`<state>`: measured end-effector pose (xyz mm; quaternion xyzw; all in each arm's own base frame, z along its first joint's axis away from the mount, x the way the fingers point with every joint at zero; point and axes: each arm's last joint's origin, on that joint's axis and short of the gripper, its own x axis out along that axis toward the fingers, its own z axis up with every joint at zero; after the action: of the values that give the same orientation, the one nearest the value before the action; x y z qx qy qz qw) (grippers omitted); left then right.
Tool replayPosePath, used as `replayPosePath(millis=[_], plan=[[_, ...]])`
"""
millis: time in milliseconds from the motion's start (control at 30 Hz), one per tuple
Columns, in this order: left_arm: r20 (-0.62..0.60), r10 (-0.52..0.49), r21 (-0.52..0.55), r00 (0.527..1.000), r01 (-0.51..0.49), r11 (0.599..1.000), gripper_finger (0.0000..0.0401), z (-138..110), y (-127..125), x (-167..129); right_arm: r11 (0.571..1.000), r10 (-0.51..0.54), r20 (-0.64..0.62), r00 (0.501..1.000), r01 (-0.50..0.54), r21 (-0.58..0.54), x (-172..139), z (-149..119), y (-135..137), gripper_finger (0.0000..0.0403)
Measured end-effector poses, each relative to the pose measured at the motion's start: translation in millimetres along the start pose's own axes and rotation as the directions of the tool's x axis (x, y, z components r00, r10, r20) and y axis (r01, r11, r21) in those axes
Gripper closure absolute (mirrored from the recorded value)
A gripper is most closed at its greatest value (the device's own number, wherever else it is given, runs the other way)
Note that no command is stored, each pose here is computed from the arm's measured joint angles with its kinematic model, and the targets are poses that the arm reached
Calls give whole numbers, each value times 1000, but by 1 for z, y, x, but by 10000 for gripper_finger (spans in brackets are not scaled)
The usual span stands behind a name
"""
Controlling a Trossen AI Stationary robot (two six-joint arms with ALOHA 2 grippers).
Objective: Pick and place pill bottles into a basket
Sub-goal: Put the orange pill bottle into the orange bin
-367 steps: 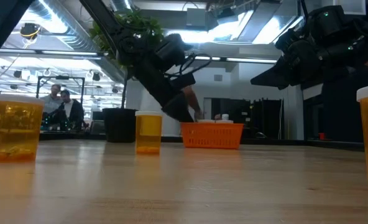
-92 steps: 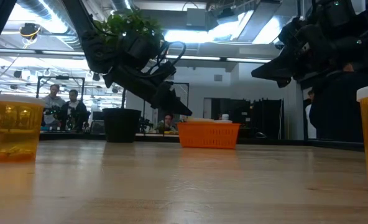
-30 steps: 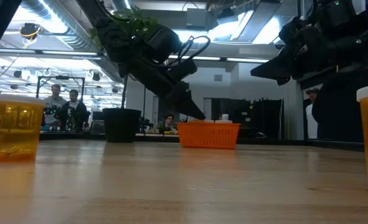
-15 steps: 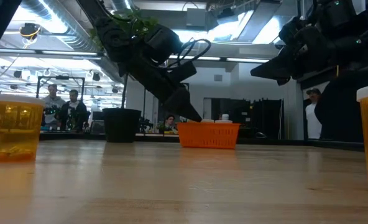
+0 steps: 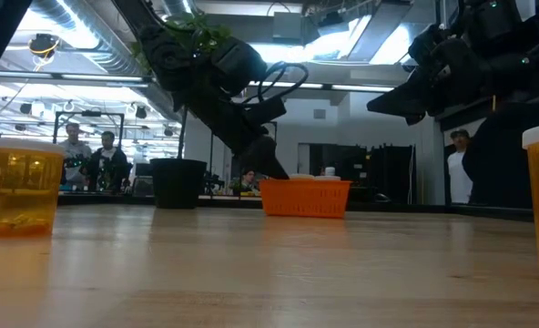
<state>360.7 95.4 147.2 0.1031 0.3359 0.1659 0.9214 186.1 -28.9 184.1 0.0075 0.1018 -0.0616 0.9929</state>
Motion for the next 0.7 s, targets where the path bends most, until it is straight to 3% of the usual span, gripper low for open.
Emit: replayPosePath(millis=[700], plan=[[-51,104,-13,993,-105,994,399,-5,9,1,1000,0,0,1000,0,3,0,0,0,385]])
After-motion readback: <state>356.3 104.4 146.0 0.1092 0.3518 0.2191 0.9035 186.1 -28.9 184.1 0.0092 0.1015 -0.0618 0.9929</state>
